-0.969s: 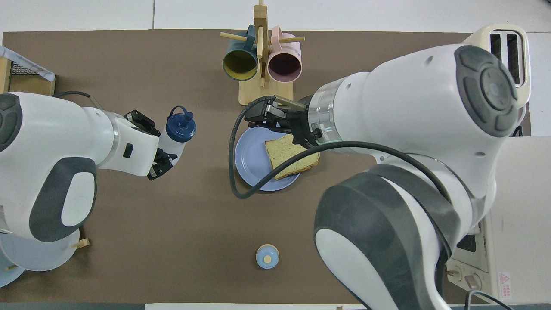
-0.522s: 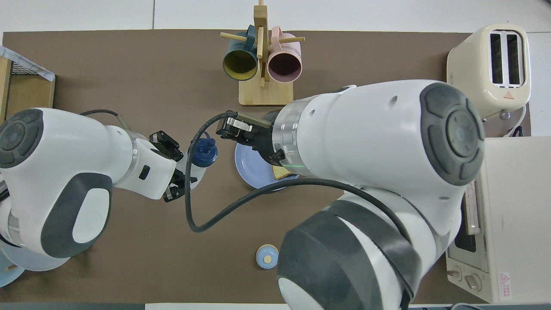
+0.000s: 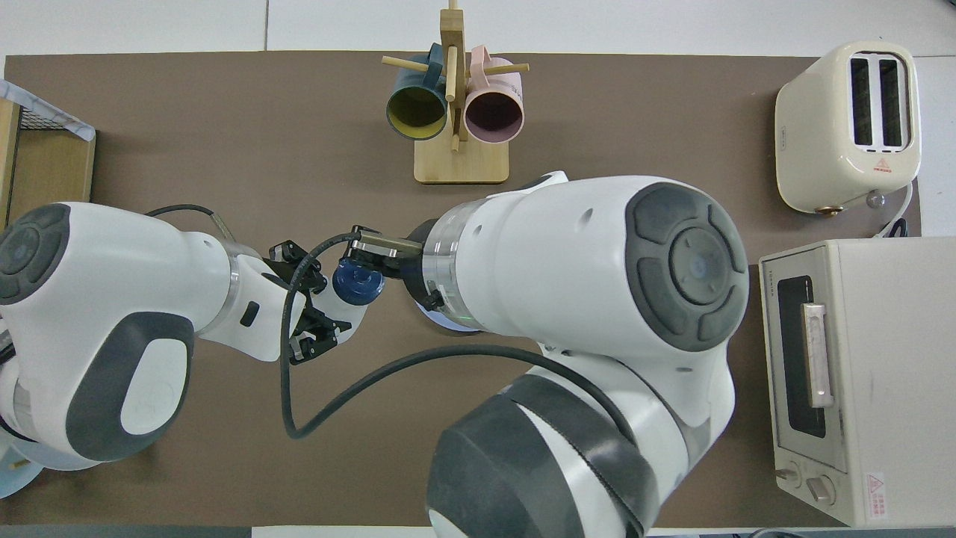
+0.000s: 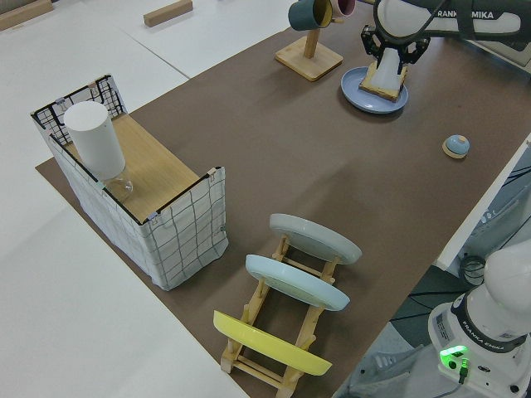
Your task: Put bread on plate and add seasoning
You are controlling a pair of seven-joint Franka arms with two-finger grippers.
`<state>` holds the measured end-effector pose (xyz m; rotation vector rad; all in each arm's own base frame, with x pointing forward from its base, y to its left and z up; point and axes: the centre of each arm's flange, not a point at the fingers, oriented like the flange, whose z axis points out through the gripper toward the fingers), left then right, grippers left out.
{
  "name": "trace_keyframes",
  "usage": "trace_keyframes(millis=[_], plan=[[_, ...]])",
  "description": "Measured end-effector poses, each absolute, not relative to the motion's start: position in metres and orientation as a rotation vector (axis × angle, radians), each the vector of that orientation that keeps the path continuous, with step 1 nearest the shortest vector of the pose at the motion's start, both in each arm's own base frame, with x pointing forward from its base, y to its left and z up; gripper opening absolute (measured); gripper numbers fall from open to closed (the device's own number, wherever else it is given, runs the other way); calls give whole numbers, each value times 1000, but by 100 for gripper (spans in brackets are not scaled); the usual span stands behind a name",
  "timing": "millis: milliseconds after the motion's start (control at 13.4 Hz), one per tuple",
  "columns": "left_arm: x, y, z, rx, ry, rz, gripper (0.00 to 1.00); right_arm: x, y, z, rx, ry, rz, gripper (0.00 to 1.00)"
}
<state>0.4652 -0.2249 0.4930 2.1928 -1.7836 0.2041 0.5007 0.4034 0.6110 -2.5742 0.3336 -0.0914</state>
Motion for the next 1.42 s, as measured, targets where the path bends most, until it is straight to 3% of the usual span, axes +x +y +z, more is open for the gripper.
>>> trace_keyframes(millis=[298, 447, 596, 1416], plan=[[461, -231, 492, 2138, -1847, 209, 46, 501, 408, 611, -2564, 328, -117, 41], [460, -231, 492, 2129, -1857, 211, 46, 501, 408, 611, -2564, 328, -118, 33], [460, -231, 492, 2126, -1861, 212, 46, 501, 408, 610, -2565, 329, -117, 32], [460, -233, 494, 2124, -1865, 224, 46, 501, 407, 606, -2578, 328, -106, 31]])
